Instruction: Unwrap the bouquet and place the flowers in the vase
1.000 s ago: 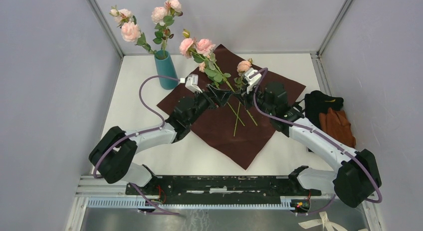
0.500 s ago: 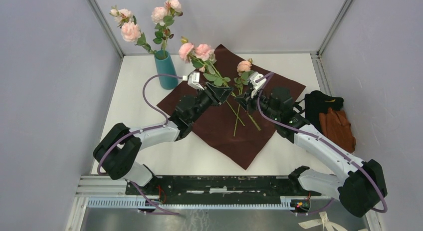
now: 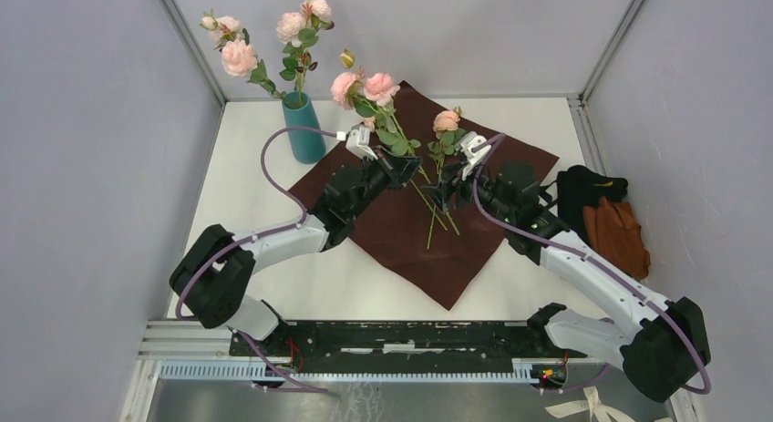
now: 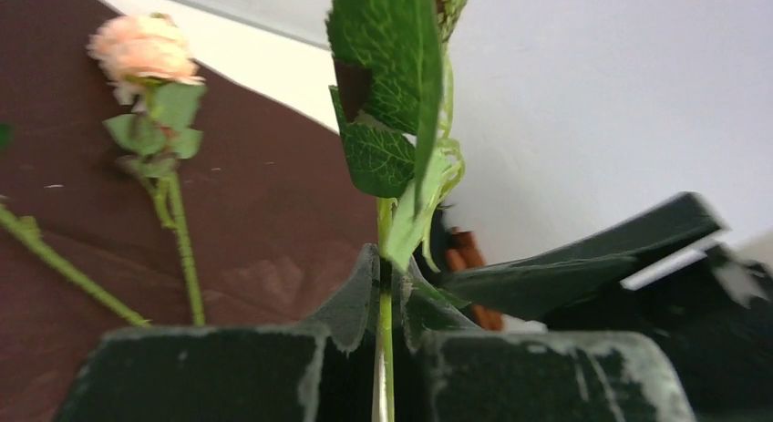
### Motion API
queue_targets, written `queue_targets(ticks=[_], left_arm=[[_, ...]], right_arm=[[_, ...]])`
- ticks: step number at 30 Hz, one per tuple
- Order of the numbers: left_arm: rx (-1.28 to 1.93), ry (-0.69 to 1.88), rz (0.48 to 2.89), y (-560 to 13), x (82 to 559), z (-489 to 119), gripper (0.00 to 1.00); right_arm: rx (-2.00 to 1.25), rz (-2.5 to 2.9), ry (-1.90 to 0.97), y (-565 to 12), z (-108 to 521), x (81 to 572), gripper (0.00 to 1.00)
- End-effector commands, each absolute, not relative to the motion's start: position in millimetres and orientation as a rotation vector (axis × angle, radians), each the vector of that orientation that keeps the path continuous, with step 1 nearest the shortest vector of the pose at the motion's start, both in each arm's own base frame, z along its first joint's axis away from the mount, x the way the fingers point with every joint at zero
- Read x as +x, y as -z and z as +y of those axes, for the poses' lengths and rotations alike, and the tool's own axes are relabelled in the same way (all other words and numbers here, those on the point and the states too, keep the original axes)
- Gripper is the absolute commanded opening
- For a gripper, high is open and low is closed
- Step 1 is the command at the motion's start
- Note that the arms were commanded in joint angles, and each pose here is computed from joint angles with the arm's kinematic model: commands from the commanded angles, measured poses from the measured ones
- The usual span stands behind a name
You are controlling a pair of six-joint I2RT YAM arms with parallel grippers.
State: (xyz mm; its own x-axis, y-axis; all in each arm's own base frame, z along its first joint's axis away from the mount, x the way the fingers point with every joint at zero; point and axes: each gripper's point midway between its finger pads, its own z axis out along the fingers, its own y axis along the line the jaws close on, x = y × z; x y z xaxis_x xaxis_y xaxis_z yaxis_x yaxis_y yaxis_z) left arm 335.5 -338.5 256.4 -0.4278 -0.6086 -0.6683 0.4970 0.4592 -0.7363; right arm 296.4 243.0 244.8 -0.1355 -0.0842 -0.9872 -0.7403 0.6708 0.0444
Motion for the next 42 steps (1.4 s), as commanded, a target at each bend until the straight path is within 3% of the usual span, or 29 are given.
queue_targets(ticks=[1,5,11,17,28,42], left_arm=[[-0.032,0.885,1.603,-280,361,-309,0.02],[-0.047,0.577,1.595,-300,373,-264,0.02],[-0.124,0.198,1.527,-329,377,-196,0.02],[-0.197,-0.078,1.464,-347,398,-150,0.03],[-0.313,-0.207,1.241,-433,463,-74,0.07],[-0.262,-0.267,1.088,-499,491,-71,0.02]], right_arm=[[-0.629,1.571,-0.603,-265,234,301,0.79],[-0.558,1.644,-0.467,-247,216,318,0.96],[-0.444,1.831,-0.175,-190,180,350,0.98],[-0.455,1.895,-0.138,-161,180,357,0.98],[-0.502,1.988,-0.017,-118,171,364,0.98],[-0.536,2.059,0.042,-87,171,374,0.98]])
